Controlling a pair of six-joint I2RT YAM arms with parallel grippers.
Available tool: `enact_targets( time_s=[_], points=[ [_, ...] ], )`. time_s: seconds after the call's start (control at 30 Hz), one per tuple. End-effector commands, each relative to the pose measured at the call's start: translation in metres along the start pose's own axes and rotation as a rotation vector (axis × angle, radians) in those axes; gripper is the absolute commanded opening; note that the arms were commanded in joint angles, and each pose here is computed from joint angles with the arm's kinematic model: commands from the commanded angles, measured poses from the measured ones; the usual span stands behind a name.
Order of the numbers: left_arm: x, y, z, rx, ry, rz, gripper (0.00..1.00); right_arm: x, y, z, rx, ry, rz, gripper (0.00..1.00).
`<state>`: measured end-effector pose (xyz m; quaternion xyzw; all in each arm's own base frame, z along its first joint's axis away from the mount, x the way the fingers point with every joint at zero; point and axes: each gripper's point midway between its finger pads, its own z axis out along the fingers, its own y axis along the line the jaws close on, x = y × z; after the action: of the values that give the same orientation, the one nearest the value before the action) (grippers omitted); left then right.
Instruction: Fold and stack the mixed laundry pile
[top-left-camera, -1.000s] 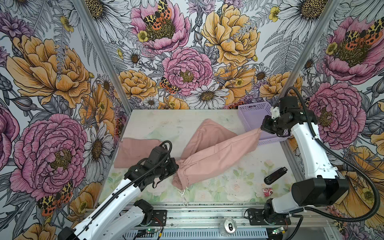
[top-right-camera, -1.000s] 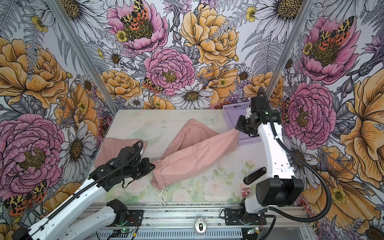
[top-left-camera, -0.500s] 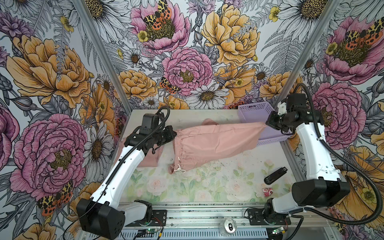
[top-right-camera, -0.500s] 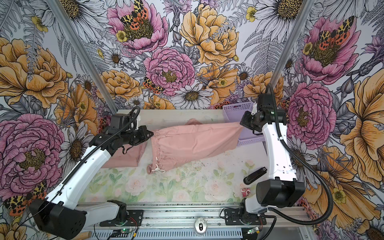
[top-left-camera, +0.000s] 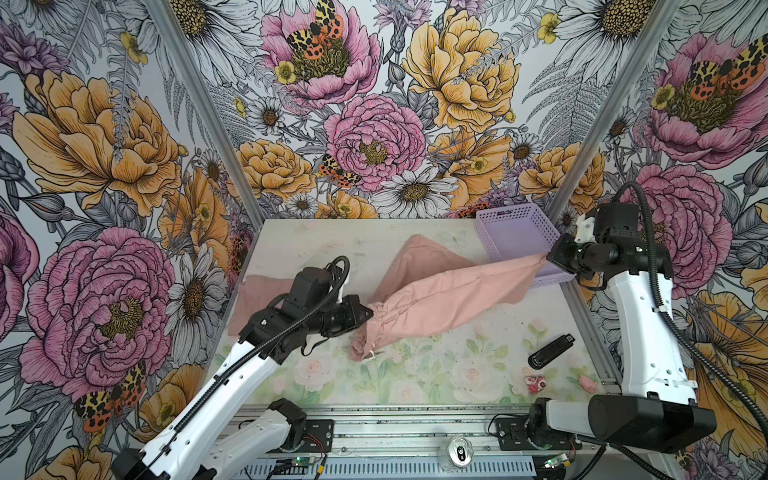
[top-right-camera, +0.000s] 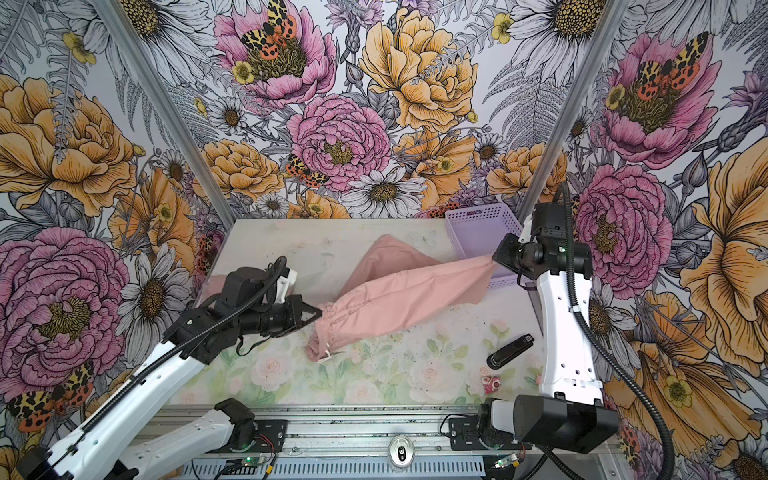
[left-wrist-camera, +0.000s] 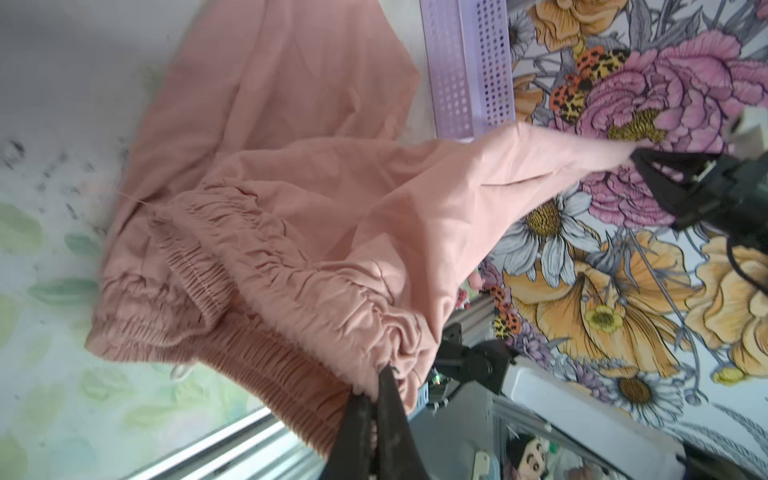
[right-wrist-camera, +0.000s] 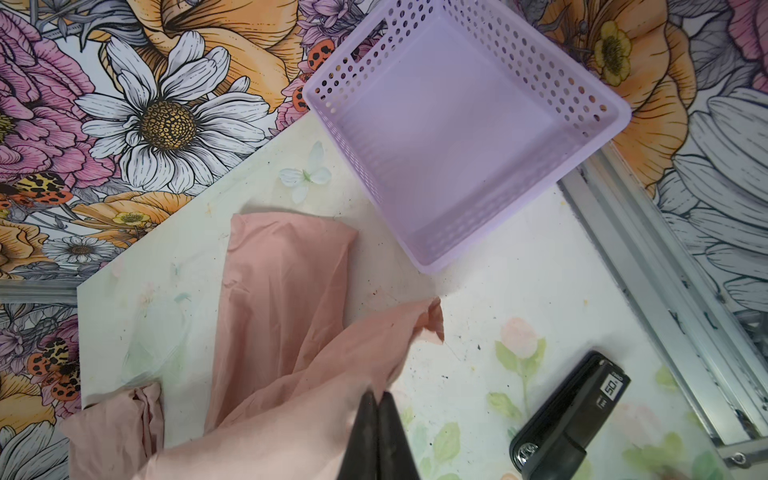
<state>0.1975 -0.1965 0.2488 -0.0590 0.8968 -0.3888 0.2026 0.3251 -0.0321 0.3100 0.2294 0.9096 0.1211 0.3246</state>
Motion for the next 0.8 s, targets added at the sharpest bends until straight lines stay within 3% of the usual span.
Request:
enact_targets(
  time_s=[0.0,0.13,0.47,0.77],
  points=[
    [0.045,0.021,0.004,-0.04,0.07,-0.167,0.0,-0.019,-0.001,0.007,0.009,-0.054,0.023,0.0],
    [0.078,0.048,0.021,-0.079,0.148,-0.225,0.0,-0.028,0.004,0.022,-0.006,-0.05,0.032,0.0],
    [0.055,0.097,0.079,-0.174,0.231,-0.303,0.0,0.002,0.034,0.073,0.018,0.05,-0.075,0.0],
    [0.079,0.155,0.111,-0.349,0.363,-0.3,0.0,0.021,0.047,0.088,0.02,0.086,-0.11,0.0]
  ],
)
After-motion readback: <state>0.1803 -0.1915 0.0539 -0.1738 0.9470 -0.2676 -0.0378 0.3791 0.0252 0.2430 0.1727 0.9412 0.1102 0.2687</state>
